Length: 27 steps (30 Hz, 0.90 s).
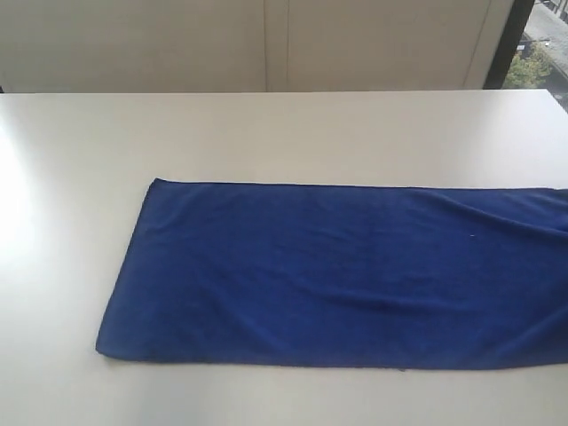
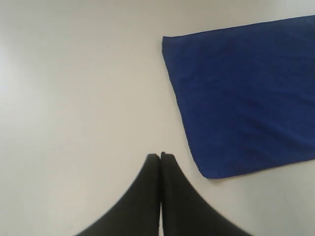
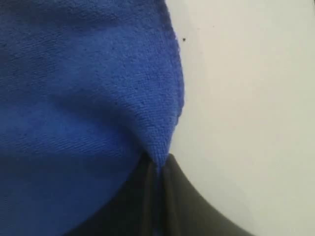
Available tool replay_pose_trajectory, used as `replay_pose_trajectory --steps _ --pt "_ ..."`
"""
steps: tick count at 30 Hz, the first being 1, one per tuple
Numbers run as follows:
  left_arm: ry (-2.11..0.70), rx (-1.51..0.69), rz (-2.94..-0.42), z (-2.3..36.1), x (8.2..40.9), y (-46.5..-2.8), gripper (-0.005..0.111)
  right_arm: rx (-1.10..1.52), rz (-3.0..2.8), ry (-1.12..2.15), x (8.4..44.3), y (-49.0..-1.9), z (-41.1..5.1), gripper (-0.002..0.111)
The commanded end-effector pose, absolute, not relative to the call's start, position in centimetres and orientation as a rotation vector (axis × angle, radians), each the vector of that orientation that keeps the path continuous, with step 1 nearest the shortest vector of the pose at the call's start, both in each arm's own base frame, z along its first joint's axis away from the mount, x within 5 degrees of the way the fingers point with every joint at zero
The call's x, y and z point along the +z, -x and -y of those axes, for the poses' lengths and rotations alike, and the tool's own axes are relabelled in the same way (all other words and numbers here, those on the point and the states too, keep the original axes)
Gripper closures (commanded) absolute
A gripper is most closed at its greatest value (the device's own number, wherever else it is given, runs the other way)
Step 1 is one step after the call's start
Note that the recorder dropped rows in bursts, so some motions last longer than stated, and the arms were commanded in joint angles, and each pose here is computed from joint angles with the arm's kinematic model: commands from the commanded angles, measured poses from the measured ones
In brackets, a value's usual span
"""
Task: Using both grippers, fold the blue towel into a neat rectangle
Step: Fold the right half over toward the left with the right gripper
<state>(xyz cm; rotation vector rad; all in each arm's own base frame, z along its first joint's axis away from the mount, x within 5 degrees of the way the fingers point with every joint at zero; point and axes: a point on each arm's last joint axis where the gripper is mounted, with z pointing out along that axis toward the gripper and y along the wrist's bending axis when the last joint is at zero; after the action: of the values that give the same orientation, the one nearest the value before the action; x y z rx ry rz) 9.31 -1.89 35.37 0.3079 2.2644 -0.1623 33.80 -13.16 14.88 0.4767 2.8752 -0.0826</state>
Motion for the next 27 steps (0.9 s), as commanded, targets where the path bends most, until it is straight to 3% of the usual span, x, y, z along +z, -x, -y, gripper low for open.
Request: replay_pose_trajectory --steps 1,7,14,22,27 --pt "-0.297 -0.169 -2.269 1.9 35.2 -9.2 0.107 0.072 -2.84 -0.516 15.8 -34.0 12.5 0.108" --pt "-0.297 -0.169 -2.269 1.9 35.2 -9.2 0.107 0.357 -2.79 -0.334 21.5 -33.6 6.2 0.108" --pt "-0.297 -0.169 -2.269 1.9 35.2 -9.2 0.107 0.56 -2.605 0.025 28.4 -31.8 -5.8 0.108" --pt "-0.297 -0.169 -2.269 1.9 35.2 -9.2 0.107 0.733 -2.541 0.29 29.6 -31.6 -17.8 0.108" --pt "-0.297 -0.169 -2.269 1.9 35.2 -9.2 0.107 0.807 -2.58 0.397 27.3 -32.2 -24.7 0.108"
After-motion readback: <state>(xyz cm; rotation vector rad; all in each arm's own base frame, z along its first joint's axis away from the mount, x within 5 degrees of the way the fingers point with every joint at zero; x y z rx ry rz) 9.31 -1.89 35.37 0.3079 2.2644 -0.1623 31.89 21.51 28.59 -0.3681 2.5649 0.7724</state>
